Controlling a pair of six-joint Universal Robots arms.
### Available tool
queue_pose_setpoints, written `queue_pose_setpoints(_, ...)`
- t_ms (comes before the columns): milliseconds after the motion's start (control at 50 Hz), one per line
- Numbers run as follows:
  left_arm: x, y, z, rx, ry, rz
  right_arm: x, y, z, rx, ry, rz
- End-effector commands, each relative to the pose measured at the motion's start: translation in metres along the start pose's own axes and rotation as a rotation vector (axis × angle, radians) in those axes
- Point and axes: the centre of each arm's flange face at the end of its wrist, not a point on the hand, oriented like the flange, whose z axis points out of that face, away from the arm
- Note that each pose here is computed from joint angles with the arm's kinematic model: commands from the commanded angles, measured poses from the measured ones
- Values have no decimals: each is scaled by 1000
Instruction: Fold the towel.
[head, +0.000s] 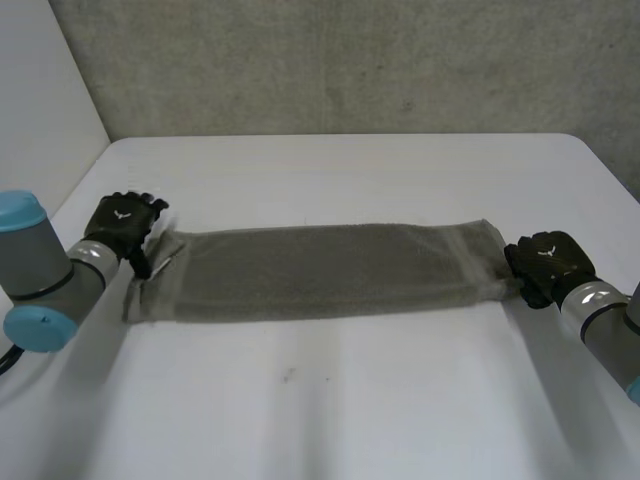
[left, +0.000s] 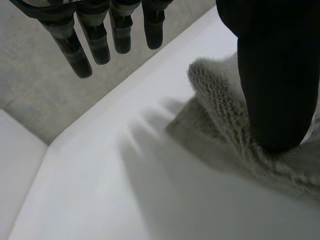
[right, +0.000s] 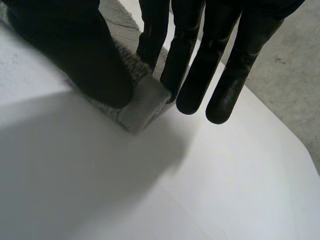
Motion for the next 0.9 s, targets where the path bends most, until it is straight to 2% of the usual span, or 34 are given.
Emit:
queue_pose_setpoints(20, -4, 4, -3, -27, -32, 36, 1, 0, 1, 7, 7, -21)
queue_pose_setpoints(120, 6, 1, -11, -33, -7, 26, 6, -2, -1, 3, 24, -21)
queue_pose_setpoints(240, 25, -27, -29, 19, 37, 33, 8, -6, -5, 4, 31, -20)
queue_pose_setpoints(340, 32, -47, -40, 61, 48, 27, 30, -6, -9, -15, 81, -6)
queue_pose_setpoints(380, 29, -56, -43, 82, 40, 19, 52, 1, -13, -52, 125, 9)
queue_pose_setpoints(520, 30, -56, -51, 61, 53, 5, 91, 6, -22, -87, 203, 33)
queue_pose_setpoints(620, 28, -62, -57, 72, 50, 6, 111, 1, -25, -80, 256, -14)
queue_pose_setpoints(740, 21, -74, -69, 98, 33, 8, 127, -36, -26, 6, 300, -79)
queue_pose_setpoints(760, 21, -77, -73, 101, 33, 6, 118, -58, -26, 61, 278, -97)
queue_pose_setpoints(780, 21, -77, -73, 101, 33, 6, 118, -58, -26, 61, 278, -97)
queue_pose_setpoints(820, 19, -82, -80, 111, 30, -11, 87, -108, -24, 200, 206, -116)
queue_pose_setpoints(880, 18, -85, -84, 118, 29, -25, 69, -130, -24, 265, 163, -116)
queue_pose_setpoints(900, 17, -87, -88, 123, 27, -38, 48, -148, -25, 322, 110, -116)
